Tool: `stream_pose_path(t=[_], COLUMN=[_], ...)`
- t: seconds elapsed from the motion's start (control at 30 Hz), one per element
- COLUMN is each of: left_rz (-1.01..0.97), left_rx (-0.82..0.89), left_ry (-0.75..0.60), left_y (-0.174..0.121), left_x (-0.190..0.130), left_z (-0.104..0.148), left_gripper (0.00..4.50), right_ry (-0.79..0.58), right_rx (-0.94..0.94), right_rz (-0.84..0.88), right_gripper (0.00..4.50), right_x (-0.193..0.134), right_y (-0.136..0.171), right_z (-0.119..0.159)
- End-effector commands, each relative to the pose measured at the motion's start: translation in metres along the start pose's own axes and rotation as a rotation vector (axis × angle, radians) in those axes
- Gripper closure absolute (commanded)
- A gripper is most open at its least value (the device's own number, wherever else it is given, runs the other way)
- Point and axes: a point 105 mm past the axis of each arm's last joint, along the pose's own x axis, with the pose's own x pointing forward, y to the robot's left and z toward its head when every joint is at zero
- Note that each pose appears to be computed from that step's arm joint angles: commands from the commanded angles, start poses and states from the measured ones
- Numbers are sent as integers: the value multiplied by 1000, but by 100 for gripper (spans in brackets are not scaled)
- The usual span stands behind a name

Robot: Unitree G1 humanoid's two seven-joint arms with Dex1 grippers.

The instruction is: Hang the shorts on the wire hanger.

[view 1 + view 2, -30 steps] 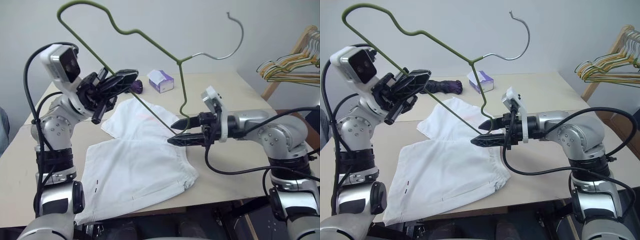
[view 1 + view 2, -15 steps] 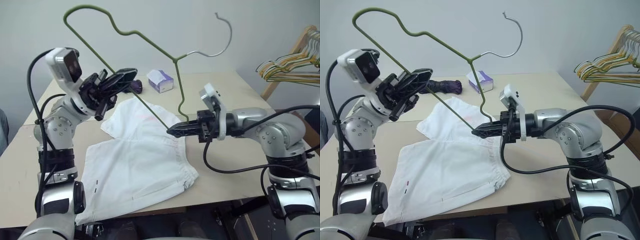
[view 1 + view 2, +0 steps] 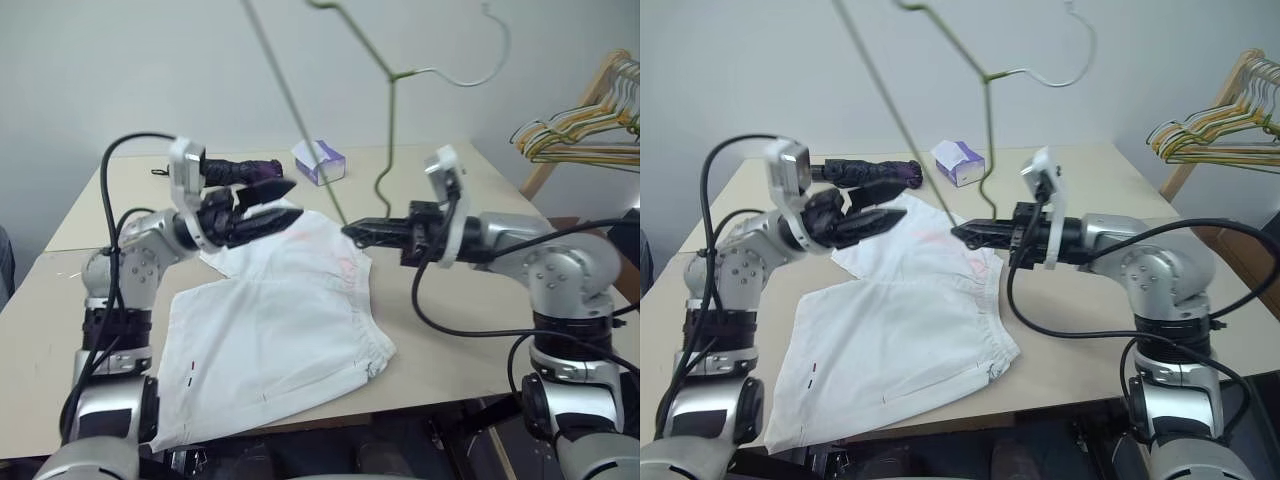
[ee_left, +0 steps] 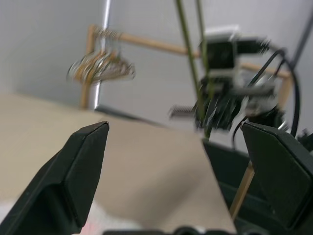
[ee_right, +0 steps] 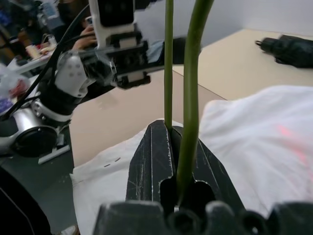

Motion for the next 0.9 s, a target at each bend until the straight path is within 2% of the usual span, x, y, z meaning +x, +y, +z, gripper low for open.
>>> stream_pose_path(t=[0.03,0.1,0.2,0.3,0.4,0.5,0.7,0.9], left_rz=[154,216,188,131,98,76,62,49], left_rx=[192,259,341,382,373,376,382,378], left_ry=[228,358,444,520,511,520,544,540], left_y=[16,25,20,12,5,-1,-5,-8], left_x=[-7,-11,-14,-17,-15,-13,-11,-9], left_z=[-17,-31,-39,-48,-48,-50,-57,-59], left_gripper=[2,2,2,2,2,2,2,2], right_ry=[51,138,272,338,349,364,404,415], right_rx=[72,97,154,380,660,804,895,908], right_rz=[-76,-157,-289,-300,-215,-182,-203,-197], right_gripper=[450,450,450,450,450,450,450,450], right_x=[-33,-51,-76,-97,-114,-127,-145,-148], right_y=[0,-3,-8,-5,6,13,11,5], right_z=[-16,-38,-75,-104,-124,-139,-165,-177])
